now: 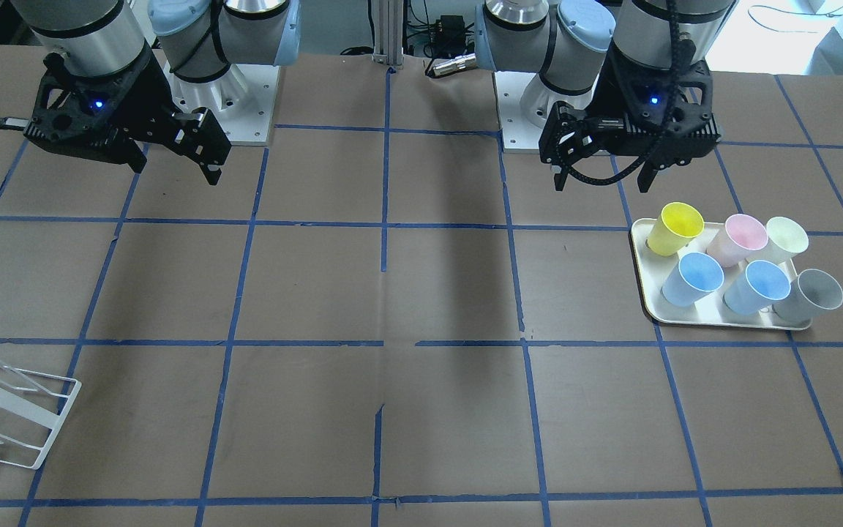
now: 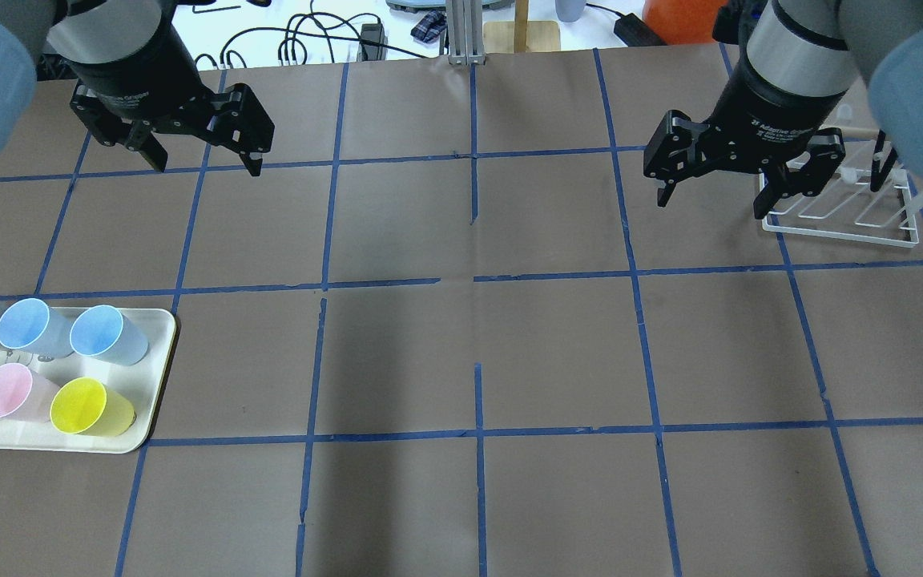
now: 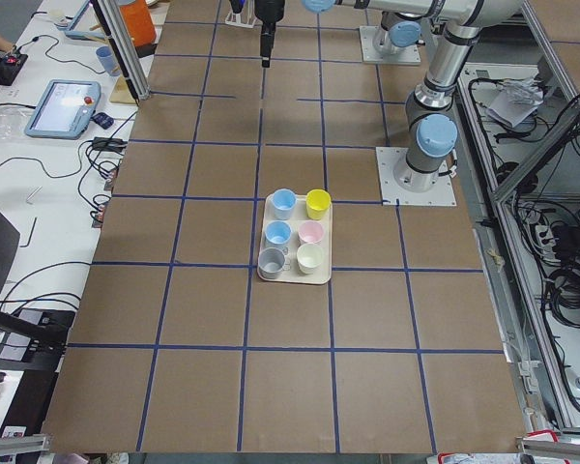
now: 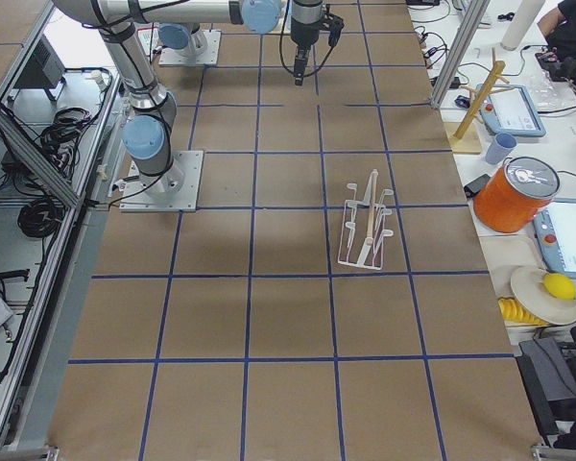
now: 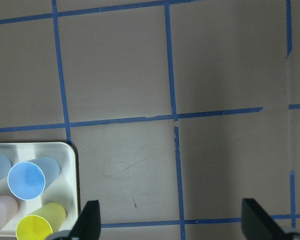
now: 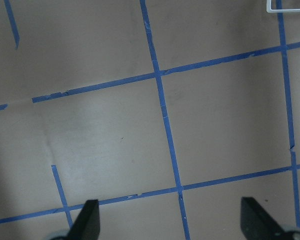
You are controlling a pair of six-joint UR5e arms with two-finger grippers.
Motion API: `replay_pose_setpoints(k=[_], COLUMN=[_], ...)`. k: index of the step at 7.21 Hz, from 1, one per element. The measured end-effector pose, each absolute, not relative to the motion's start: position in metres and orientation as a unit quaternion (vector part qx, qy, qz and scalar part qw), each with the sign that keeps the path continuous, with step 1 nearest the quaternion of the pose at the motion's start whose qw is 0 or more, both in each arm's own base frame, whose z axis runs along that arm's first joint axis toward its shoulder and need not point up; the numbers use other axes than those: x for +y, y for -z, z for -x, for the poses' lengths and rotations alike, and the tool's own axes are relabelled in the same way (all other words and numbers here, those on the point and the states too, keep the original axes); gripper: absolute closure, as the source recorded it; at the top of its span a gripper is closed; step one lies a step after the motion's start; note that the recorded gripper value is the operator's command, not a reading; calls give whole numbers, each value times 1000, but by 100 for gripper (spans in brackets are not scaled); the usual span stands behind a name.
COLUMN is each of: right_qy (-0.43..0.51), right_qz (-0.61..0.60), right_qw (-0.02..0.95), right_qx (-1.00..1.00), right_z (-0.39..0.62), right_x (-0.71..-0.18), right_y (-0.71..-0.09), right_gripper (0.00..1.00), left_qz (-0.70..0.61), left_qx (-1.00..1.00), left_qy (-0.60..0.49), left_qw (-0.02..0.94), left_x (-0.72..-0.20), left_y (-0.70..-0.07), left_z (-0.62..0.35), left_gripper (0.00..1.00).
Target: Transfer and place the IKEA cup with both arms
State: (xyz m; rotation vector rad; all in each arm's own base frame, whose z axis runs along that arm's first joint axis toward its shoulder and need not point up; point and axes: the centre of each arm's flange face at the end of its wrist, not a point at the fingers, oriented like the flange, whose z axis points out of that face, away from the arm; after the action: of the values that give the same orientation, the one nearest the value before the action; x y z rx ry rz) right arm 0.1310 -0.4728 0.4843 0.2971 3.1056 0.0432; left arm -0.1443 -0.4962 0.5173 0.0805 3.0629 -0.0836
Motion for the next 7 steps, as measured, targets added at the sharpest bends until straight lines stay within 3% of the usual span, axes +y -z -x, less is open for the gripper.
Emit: replay_pose_setpoints(k=[7], right_qy=[-1], right_qz=[-97], right_qw=[8], right_qx=[995], right_z=[-130], right_x=[-470], right_y=[-497], right_gripper=[0], left_qz=[-4], left_qx=[999], left_qy=[46], left_qw=[-9], left_x=[-500], left_y=[-529], left_z=[85], left_gripper=[0])
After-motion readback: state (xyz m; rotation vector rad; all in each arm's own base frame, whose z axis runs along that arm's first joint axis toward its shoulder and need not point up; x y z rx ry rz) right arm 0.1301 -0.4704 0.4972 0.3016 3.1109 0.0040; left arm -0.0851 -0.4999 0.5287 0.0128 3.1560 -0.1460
